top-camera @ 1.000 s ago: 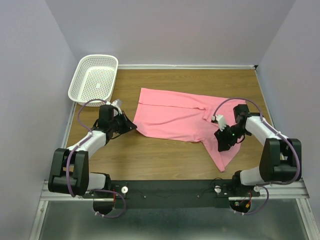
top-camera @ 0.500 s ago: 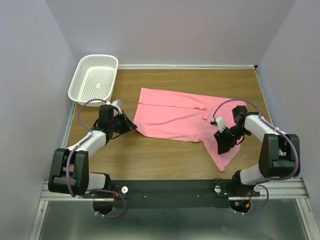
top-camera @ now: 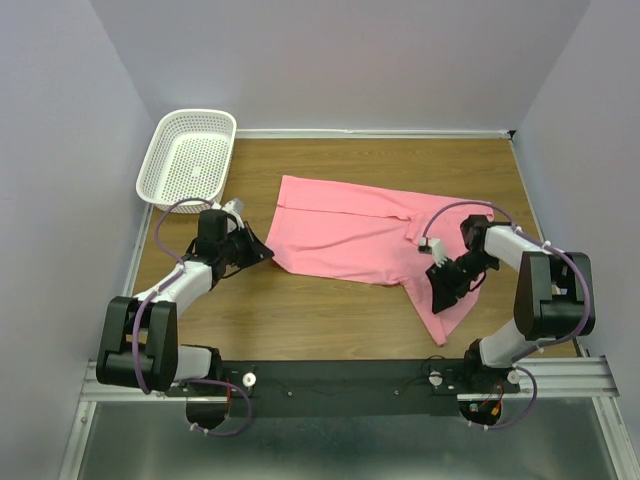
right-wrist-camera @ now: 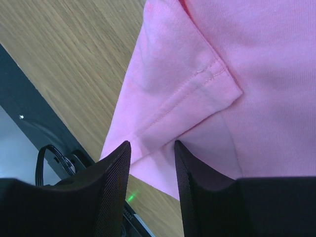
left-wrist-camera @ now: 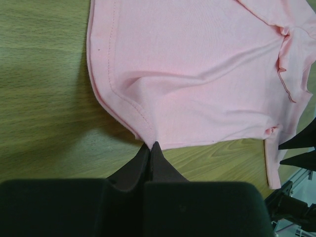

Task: Fold and stack the t-shirts

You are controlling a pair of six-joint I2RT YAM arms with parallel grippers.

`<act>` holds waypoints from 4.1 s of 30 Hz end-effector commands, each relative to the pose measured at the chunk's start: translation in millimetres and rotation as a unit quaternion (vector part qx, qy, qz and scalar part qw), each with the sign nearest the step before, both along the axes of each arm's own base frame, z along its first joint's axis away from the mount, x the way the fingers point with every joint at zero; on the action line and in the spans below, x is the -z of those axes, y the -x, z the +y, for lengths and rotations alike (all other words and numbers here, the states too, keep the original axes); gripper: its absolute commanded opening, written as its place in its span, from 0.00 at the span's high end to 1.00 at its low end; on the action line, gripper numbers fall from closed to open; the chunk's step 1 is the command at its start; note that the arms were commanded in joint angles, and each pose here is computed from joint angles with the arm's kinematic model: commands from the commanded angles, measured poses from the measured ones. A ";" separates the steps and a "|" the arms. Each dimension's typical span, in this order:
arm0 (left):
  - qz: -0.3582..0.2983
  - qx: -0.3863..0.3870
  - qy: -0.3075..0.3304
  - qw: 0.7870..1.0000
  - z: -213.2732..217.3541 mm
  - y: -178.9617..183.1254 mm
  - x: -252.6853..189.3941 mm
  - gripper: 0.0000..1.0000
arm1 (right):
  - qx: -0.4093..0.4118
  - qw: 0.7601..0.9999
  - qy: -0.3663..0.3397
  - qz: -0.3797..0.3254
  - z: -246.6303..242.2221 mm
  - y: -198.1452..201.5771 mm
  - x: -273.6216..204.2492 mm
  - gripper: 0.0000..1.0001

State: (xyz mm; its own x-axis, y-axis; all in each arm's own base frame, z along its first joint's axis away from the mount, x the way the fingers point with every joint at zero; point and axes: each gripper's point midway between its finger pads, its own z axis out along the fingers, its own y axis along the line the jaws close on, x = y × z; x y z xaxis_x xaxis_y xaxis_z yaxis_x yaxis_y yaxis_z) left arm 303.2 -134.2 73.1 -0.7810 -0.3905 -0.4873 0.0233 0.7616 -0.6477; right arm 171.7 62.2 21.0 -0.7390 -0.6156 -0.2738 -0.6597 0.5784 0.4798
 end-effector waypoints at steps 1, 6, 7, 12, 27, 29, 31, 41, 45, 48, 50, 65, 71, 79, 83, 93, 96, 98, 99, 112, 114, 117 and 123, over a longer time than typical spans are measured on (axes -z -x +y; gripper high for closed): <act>-0.015 0.012 0.003 1.000 -2.5 -0.5 -5.7 1.00 | -0.014 1.000 -0.021 0.004 8.4 0.1 -2.3 0.53; -0.016 0.012 0.004 1.000 -2.7 0.0 -6.1 1.00 | -0.005 1.000 -0.018 -0.017 8.3 -11.3 -9.7 0.54; -0.016 0.011 0.004 1.000 -2.5 -0.2 -6.1 1.00 | -0.001 1.000 -0.019 -0.023 9.0 -14.3 -11.8 0.54; -0.014 0.013 0.004 1.000 -2.9 0.2 -5.3 1.00 | 0.016 0.999 -0.025 -0.025 12.7 -26.4 -16.7 0.53; -0.016 0.012 0.004 1.000 -2.5 -1.1 -6.2 1.00 | 0.050 0.998 0.006 -0.048 5.5 -47.4 -14.3 0.51; -0.016 0.013 0.004 1.000 -3.0 -0.9 -6.2 1.00 | 0.057 0.997 0.005 -0.050 6.4 -53.1 -13.6 0.50; -0.017 0.013 0.004 1.000 -3.0 -1.0 -7.1 1.00 | 0.069 0.996 0.006 -0.051 6.6 -58.9 -10.8 0.50; -0.018 0.013 0.004 1.000 -3.0 -1.0 -7.6 1.00 | 0.083 0.995 -0.015 -0.050 14.2 -75.4 -4.9 0.49; -0.017 0.012 0.004 1.000 -2.8 -0.7 -6.9 1.00 | 0.081 0.995 -0.022 -0.050 18.2 -77.5 -4.8 0.50; -0.016 0.013 0.004 1.000 -2.9 -0.5 -6.1 1.00 | 0.079 0.995 -0.026 -0.051 20.5 -78.1 -6.1 0.51; -0.015 0.012 0.005 1.000 -2.5 -0.3 -6.0 1.00 | 0.077 0.995 -0.031 -0.056 21.6 -78.3 -9.2 0.52; -0.016 0.011 0.003 1.000 -2.0 -0.8 -6.1 1.00 | 0.060 0.994 -0.035 -0.081 30.8 -79.3 -26.5 0.89; -0.018 0.008 0.001 1.000 -1.0 -1.2 -7.6 1.00 | 0.060 0.984 0.005 -0.166 16.1 -88.7 -61.9 0.96; -0.025 0.009 0.002 1.000 -1.3 -2.2 -12.6 1.00 | 0.054 0.974 0.016 -0.218 10.4 -85.7 -91.6 0.99; -0.031 0.005 0.002 1.000 -0.7 -4.1 -18.5 1.00 | 0.046 0.973 0.011 -0.226 11.3 -84.0 -98.7 0.99; -0.040 0.005 0.001 0.999 -1.2 -12.7 -30.8 1.00 | 0.036 0.959 0.008 -0.281 11.1 -89.5 -139.0 0.99; -0.043 0.006 0.003 0.999 -1.9 -14.4 -34.9 1.00 | 0.034 0.956 0.005 -0.290 12.1 -88.5 -146.9 0.99; -0.046 0.006 0.005 0.999 -2.5 -15.2 -38.0 1.00 | 0.032 0.956 0.005 -0.291 11.8 -87.4 -148.2 0.99; -0.049 0.007 0.006 0.999 -3.1 -16.4 -41.1 1.00 | 0.030 0.956 0.006 -0.292 11.4 -86.7 -148.6 1.00; -0.059 0.007 0.008 0.998 -4.1 -24.7 -51.7 1.00 | -0.014 0.961 -0.047 -0.273 33.2 -63.5 -151.7 0.99; -0.055 0.007 0.007 0.998 -4.0 -23.6 -48.9 1.00 | -0.033 0.963 -0.057 -0.260 43.0 -56.4 -145.2 0.99; -0.050 0.007 0.008 0.999 -4.1 -22.4 -44.1 1.00 | -0.074 0.966 -0.064 -0.239 69.5 -42.3 -126.7 1.00; -0.046 0.007 0.005 0.999 -3.6 -22.4 -38.7 1.00 | -0.130 0.972 -0.076 -0.178 119.1 -13.0 -98.6 0.86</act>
